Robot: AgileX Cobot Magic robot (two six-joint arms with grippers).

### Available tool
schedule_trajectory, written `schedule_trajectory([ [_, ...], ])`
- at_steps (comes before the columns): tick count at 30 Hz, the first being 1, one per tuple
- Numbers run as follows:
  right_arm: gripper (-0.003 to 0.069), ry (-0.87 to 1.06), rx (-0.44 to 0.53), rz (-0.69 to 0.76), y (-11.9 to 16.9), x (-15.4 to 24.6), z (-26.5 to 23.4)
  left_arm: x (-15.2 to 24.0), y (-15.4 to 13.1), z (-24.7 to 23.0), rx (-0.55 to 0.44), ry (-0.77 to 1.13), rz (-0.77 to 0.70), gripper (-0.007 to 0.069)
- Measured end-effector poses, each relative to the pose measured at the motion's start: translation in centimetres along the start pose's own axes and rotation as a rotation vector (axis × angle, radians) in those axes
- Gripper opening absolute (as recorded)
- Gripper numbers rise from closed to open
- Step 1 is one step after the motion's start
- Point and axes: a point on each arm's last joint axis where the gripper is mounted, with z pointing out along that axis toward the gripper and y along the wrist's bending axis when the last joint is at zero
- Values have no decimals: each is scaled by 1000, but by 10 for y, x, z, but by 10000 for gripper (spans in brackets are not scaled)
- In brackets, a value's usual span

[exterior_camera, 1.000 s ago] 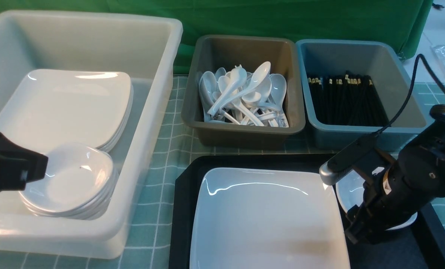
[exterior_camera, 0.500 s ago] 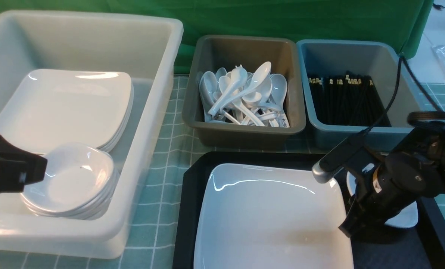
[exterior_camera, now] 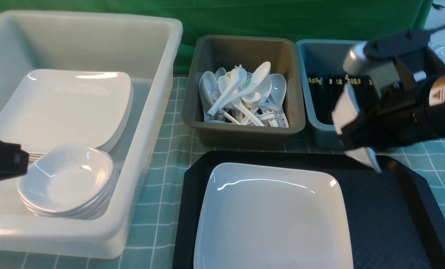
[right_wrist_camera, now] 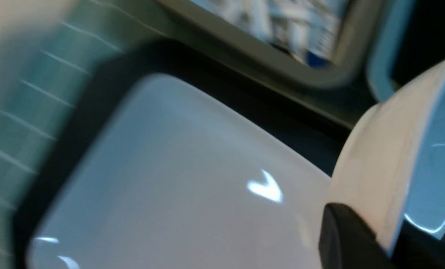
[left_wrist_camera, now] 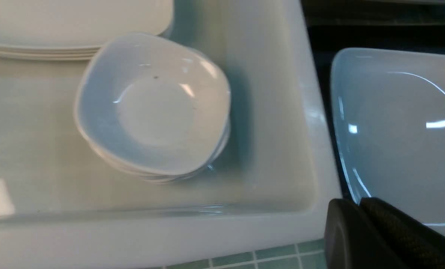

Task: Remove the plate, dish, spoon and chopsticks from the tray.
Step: Use the right arm to put the small plate into the large storage box on the left

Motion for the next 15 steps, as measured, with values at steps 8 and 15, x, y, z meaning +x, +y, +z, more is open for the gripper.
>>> schedule_trajectory([
  [8,64,-137,-374,-221,96,-63,15,3,13,-1,-143,27,-102,13],
  [15,64,-141,-498,-358,172,-95,68,4,11,-2,-121,27,-118,13],
])
